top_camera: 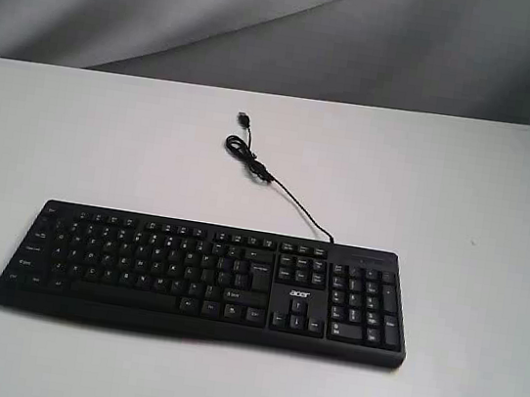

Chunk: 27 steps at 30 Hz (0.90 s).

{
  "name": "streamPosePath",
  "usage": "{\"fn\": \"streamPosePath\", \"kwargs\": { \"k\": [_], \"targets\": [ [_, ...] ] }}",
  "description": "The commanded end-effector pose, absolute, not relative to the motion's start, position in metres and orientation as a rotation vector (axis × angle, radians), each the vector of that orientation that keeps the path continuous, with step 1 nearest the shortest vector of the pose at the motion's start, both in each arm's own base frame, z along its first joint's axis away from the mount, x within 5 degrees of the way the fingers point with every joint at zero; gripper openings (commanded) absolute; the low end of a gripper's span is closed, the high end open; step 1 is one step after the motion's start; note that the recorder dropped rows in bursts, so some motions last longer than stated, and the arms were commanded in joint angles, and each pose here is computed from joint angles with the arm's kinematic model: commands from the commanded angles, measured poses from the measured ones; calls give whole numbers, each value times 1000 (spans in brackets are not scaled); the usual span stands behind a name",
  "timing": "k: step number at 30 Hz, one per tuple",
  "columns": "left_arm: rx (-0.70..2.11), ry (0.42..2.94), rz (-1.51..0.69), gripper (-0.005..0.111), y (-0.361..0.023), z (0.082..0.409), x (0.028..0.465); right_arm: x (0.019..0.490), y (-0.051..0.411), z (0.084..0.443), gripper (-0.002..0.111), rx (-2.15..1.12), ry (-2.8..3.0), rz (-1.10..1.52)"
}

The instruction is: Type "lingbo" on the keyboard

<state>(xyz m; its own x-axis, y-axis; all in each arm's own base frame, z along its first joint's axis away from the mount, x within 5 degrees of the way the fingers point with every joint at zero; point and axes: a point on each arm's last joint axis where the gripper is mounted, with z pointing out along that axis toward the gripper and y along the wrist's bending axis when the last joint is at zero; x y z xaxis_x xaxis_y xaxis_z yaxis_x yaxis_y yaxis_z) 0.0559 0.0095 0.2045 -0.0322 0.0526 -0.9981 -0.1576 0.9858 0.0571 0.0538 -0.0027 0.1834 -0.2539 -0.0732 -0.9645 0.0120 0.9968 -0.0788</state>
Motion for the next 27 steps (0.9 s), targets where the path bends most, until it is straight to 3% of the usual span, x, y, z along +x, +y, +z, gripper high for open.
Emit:
{"fn": "streamPosePath", "kwargs": {
  "k": [1, 4, 17, 18, 19, 20, 24, 27],
  "targets": [
    [-77, 1587, 162, 1, 9, 204, 56, 54, -3, 183, 0, -35, 1818, -80],
    [-77, 1587, 162, 1, 9, 204, 56, 56, -3, 199, 0, -154, 1632, -207],
    [-77, 1587, 162, 1, 9, 204, 56, 53, 2, 230, 0, -126, 1288, -129],
    [-77, 1587, 162, 1, 9, 204, 56, 50, 4, 238, 0, -115, 1196, -101],
    [-77, 1587, 162, 1, 9, 204, 56, 42, 3, 255, 0, 55, 999, 171],
    [-77, 1587, 162, 1, 9, 204, 56, 37, 4, 261, 0, 94, 906, 283],
    [-77, 1587, 162, 1, 9, 204, 56, 26, 21, 308, 0, -145, 722, 287],
    [-77, 1587, 162, 1, 9, 204, 56, 61, 16, 378, 0, -100, 885, 224]
  ]
}}
